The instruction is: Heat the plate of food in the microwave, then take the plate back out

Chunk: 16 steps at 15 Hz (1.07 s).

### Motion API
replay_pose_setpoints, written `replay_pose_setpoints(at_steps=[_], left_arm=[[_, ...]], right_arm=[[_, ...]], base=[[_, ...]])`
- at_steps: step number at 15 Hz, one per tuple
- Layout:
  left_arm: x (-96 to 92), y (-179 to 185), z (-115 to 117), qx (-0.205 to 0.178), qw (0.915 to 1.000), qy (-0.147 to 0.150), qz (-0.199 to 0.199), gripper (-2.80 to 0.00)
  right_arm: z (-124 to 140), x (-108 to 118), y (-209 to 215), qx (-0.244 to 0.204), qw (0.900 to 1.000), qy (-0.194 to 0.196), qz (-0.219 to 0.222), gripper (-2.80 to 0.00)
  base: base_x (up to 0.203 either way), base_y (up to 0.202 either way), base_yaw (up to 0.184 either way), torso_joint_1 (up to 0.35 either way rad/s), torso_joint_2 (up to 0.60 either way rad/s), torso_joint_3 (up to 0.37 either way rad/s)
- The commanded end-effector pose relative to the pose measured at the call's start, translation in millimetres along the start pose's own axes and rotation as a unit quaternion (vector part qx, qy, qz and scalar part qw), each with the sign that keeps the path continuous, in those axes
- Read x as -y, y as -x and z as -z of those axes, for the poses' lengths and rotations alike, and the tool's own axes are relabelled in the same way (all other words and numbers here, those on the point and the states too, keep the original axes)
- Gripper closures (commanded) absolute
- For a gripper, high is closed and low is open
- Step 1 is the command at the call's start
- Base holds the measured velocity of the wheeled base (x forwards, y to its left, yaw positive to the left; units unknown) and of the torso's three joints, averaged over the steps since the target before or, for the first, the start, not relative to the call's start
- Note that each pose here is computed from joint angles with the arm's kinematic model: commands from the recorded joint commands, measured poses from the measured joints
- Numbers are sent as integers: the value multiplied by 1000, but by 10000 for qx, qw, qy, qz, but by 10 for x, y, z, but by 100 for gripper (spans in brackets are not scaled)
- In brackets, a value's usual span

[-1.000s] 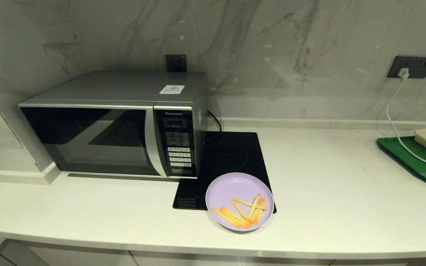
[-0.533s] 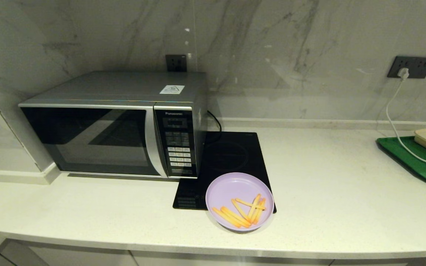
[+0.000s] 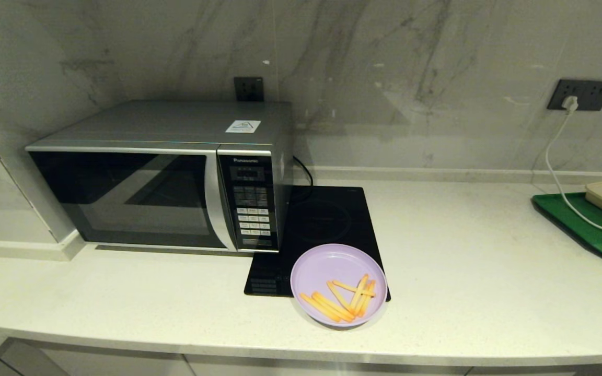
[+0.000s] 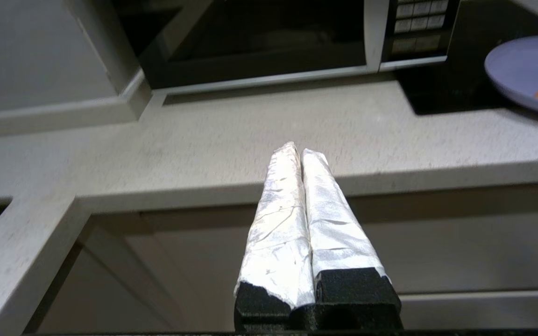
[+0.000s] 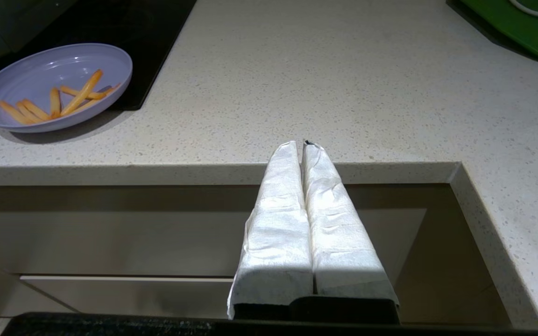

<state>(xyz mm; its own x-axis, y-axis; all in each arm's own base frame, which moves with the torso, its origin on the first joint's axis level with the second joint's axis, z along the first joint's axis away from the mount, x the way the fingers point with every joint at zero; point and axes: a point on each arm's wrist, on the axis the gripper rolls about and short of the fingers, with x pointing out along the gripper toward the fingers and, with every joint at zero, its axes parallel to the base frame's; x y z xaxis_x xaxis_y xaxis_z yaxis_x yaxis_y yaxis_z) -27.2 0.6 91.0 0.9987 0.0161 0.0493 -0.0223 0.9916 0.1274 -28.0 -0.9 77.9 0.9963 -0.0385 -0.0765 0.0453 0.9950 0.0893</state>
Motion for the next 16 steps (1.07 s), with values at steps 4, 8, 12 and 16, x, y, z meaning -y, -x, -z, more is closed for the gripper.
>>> replay_pose_setpoints(at_steps=[4, 8, 12, 16], left_arm=[[26, -35, 143, -186, 9988, 429, 174, 0], [24, -35, 143, -191, 9985, 493, 127, 0], [24, -35, 141, -186, 9977, 646, 116, 0], [24, -35, 141, -187, 9972, 719, 114, 0]], right_arm=[[1, 0, -1, -8, 10000, -4, 0, 0], [1, 0, -1, -8, 10000, -4, 0, 0], [1, 0, -1, -8, 10000, -4, 0, 0], [1, 0, -1, -7, 10000, -11, 8, 0]], base=[[0, 0, 0, 0, 0, 0], [0, 0, 0, 0, 0, 0], [0, 0, 0, 0, 0, 0], [0, 0, 0, 0, 0, 0]])
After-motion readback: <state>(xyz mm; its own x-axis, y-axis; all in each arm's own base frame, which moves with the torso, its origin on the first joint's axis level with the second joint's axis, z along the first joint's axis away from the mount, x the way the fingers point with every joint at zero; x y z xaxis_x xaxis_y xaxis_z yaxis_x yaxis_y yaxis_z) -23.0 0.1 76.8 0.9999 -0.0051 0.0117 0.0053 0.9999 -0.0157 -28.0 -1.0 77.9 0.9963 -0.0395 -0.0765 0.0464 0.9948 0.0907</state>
